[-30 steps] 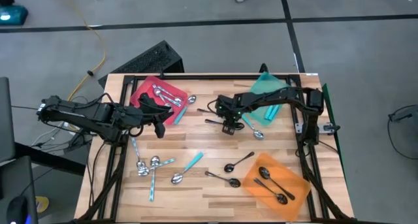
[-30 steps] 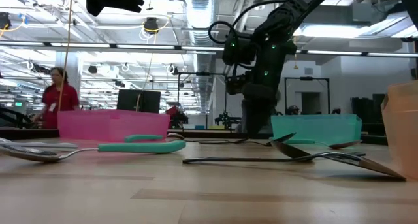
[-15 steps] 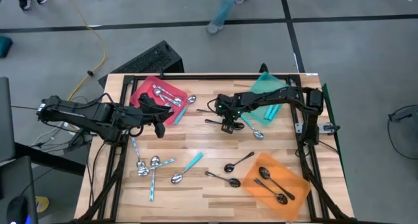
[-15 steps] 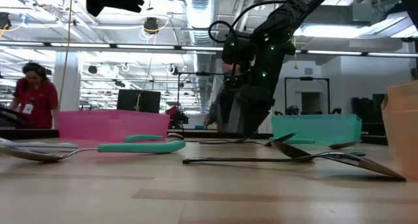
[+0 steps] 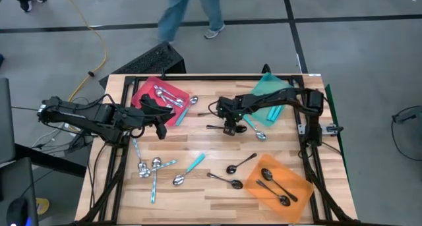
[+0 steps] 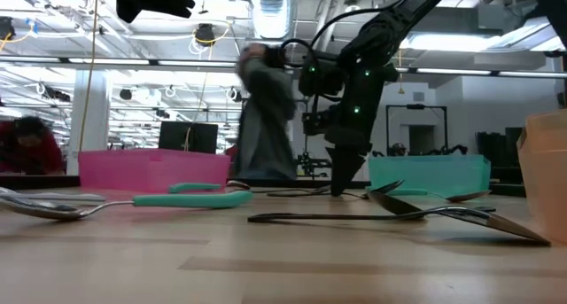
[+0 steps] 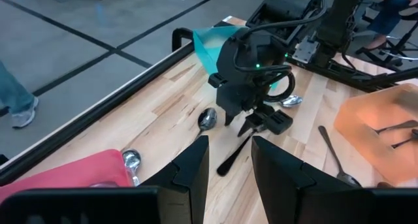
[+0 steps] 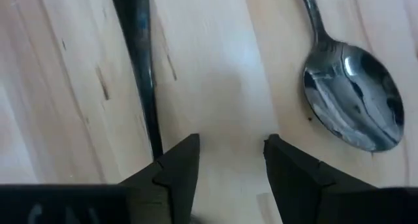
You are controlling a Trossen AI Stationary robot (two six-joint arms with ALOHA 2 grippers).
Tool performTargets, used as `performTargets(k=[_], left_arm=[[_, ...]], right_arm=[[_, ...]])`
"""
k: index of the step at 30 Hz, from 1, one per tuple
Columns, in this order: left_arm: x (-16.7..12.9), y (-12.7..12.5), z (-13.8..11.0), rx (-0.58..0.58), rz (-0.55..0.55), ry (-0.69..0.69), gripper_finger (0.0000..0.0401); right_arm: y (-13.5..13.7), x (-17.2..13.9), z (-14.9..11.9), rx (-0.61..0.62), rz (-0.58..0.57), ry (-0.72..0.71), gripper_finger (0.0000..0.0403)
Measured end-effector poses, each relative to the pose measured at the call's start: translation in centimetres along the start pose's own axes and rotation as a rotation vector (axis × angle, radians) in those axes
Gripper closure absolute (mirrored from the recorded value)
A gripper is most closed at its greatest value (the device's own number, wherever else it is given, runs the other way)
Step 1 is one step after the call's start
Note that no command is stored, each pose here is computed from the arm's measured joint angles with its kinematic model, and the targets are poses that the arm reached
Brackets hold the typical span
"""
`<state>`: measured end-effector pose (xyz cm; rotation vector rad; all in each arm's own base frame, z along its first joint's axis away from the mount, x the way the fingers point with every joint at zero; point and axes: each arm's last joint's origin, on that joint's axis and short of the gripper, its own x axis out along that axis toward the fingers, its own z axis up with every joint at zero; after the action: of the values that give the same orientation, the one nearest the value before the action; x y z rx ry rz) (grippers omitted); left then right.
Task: Sort silverware by color (type)
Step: Put the black spoon into the orange bin
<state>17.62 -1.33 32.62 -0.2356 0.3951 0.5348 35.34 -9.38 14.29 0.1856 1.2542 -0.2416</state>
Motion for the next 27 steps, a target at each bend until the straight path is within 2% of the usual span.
performTargets(k=[4,8,17,19,27], left_arm=[[0.0,0.0,0.0,0.000,0.000,0.001,0.0301],[0.0,0.0,0.0,0.000,0.000,0.001,0.0301],[0.0,0.0,0.0,0.000,-0.001,0.001,0.0301],[0.0,0.0,0.0,0.001,-0.001,0.001,0.0301],[0.0,0.0,0.0,0.002,0.002,-0.001,0.0301]], right_arm=[[0.0,-1.7,0.3,0.001,0.069,-0.022,0.0214],[0.6,-3.4,0.3,-0.061,0.089,-0.044,0.0211],[2.5,-1.6,-0.4,-0.152,0.092,0.016,0.0211],[2.6,-1.0,-0.3,-0.158,0.046,0.007,0.0210],[2.6,0.5,-0.5,-0.147,0.043,0.055,0.0211]])
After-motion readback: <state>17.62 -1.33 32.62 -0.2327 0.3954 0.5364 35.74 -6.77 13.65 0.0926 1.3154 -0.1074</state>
